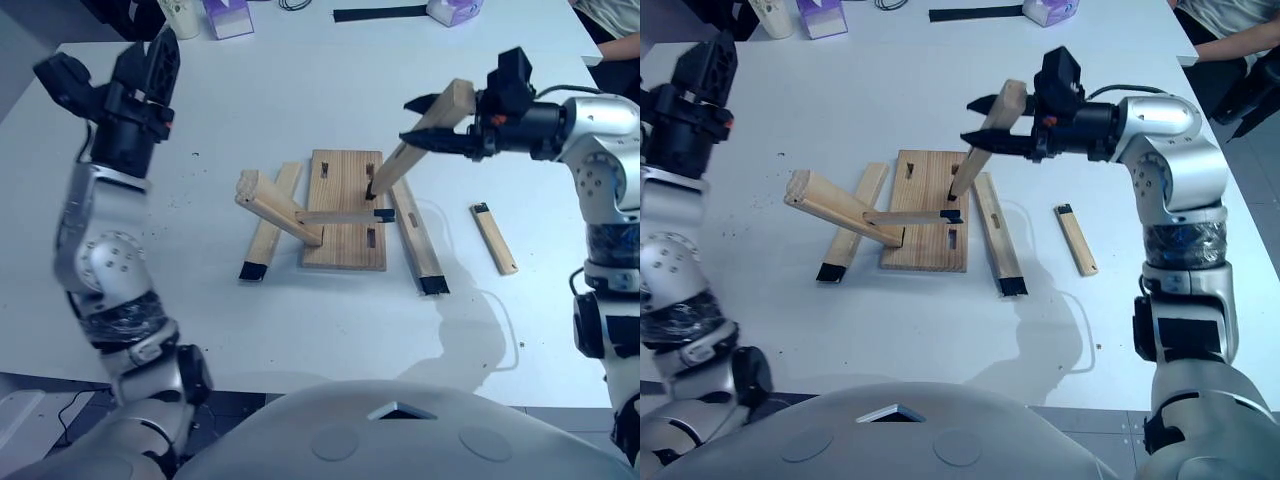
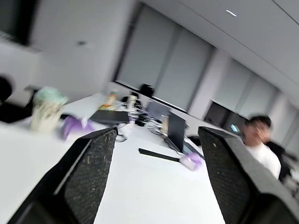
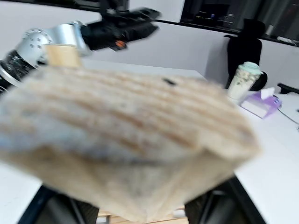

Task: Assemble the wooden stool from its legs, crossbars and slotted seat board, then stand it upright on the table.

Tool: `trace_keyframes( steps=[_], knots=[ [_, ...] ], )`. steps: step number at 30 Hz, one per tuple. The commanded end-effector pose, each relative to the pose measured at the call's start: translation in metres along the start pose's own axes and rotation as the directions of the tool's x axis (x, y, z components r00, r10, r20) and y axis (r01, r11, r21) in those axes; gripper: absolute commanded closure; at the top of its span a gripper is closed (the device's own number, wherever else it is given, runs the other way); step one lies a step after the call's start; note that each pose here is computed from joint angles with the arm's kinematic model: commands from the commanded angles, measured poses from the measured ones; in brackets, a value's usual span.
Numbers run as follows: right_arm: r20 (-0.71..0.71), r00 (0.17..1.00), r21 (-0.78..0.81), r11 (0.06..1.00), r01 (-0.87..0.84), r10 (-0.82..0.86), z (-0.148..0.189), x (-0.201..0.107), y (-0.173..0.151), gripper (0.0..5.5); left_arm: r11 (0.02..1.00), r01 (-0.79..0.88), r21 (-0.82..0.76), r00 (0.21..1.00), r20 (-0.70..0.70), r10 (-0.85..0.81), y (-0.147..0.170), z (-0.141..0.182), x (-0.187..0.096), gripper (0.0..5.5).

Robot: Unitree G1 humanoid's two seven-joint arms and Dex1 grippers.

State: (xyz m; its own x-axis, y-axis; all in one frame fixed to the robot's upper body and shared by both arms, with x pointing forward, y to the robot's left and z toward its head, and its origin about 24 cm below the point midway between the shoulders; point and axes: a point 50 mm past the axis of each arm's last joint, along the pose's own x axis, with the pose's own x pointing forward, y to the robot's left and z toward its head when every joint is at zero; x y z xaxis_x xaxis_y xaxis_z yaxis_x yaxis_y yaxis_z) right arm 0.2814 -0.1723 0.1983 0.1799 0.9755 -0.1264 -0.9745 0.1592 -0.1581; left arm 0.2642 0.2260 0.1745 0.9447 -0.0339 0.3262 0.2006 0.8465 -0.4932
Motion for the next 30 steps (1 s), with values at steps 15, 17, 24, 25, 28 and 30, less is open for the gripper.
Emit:
trace_keyframes(
  steps=[15,17,24,25,28,30],
  knots=[
    [0.008,0.999,0.113,0.992,-0.05,0.049,-0.013,-0.005,0.034,3.48,0.993,-0.114,0.013,0.993,-0.039,0.114,0.006,-0.001,-0.011,2.29],
    [0.006,0.999,0.125,0.991,-0.051,0.051,-0.017,-0.004,0.034,3.48,0.994,-0.112,0.011,0.993,-0.043,0.113,0.005,-0.002,-0.011,2.29],
    [-0.027,0.997,0.123,0.99,-0.062,0.066,-0.024,0.0,0.033,3.48,0.998,-0.066,0.012,0.99,-0.127,0.067,-0.004,-0.02,-0.022,2.29],
    [-0.038,0.997,0.118,0.991,-0.067,0.072,-0.025,0.0,0.032,3.49,0.998,-0.064,0.011,0.988,-0.14,0.065,-0.004,-0.023,-0.024,2.29],
    [-0.086,0.993,0.092,0.993,-0.078,0.086,-0.027,0.0,0.028,3.49,0.998,-0.065,0.003,0.984,-0.166,0.065,-0.006,-0.031,-0.031,2.29],
    [-0.123,0.989,0.073,0.994,-0.077,0.086,-0.029,0.0,0.026,3.49,0.998,-0.059,-0.002,0.983,-0.174,0.058,-0.009,-0.034,-0.034,2.29]
  ],
)
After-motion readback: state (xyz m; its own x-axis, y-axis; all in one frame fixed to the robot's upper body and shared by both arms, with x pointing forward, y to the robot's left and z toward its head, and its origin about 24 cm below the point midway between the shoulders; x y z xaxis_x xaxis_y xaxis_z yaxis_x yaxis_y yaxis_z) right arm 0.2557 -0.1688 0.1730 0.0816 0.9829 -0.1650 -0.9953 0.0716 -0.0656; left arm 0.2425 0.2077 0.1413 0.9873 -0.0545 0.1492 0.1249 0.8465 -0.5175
